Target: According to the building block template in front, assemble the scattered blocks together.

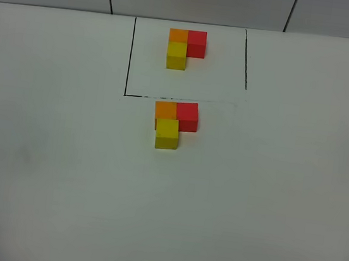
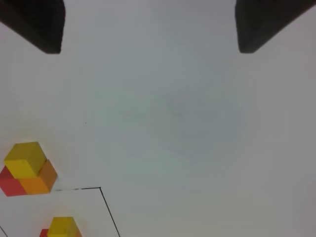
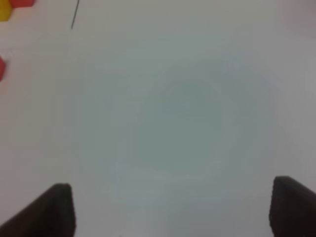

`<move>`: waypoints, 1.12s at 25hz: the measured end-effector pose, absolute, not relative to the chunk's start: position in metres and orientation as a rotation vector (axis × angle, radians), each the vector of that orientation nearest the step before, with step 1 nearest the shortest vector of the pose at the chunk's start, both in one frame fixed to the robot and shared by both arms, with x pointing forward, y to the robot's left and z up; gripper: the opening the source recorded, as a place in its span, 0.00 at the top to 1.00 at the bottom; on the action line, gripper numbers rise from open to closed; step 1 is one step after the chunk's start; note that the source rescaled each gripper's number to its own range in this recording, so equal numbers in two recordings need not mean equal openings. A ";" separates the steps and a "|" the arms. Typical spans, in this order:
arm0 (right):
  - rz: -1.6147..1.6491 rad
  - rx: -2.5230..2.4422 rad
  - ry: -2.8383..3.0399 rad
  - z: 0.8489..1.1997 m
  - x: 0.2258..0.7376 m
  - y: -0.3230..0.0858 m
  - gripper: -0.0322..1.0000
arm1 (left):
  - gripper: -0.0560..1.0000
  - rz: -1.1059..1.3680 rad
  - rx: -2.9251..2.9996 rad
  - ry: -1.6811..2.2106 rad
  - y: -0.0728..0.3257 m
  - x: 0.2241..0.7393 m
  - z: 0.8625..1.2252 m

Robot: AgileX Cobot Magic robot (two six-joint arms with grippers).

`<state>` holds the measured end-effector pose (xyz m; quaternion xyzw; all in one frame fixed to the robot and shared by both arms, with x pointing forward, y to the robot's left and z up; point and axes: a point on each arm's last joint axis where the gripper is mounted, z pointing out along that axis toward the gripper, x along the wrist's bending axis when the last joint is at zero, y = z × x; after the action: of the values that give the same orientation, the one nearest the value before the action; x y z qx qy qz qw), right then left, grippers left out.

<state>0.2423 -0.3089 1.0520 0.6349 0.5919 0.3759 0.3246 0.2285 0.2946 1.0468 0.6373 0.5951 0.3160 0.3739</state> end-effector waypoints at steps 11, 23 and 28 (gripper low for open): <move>0.881 1.768 1.369 1.052 0.241 -0.309 0.35 | 0.38 0.809 1.632 1.524 0.295 0.229 1.047; 0.873 1.752 1.385 1.052 0.241 -0.309 0.35 | 0.38 0.809 1.632 1.524 0.295 0.229 1.047; 0.871 1.742 1.391 1.052 0.241 -0.308 0.35 | 0.38 0.809 1.632 1.524 0.295 0.229 1.047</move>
<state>0.2408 -0.3084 1.0523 0.6776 0.5408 0.3389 0.3655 0.2285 0.2946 1.0468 0.6373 0.5951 0.3160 0.3739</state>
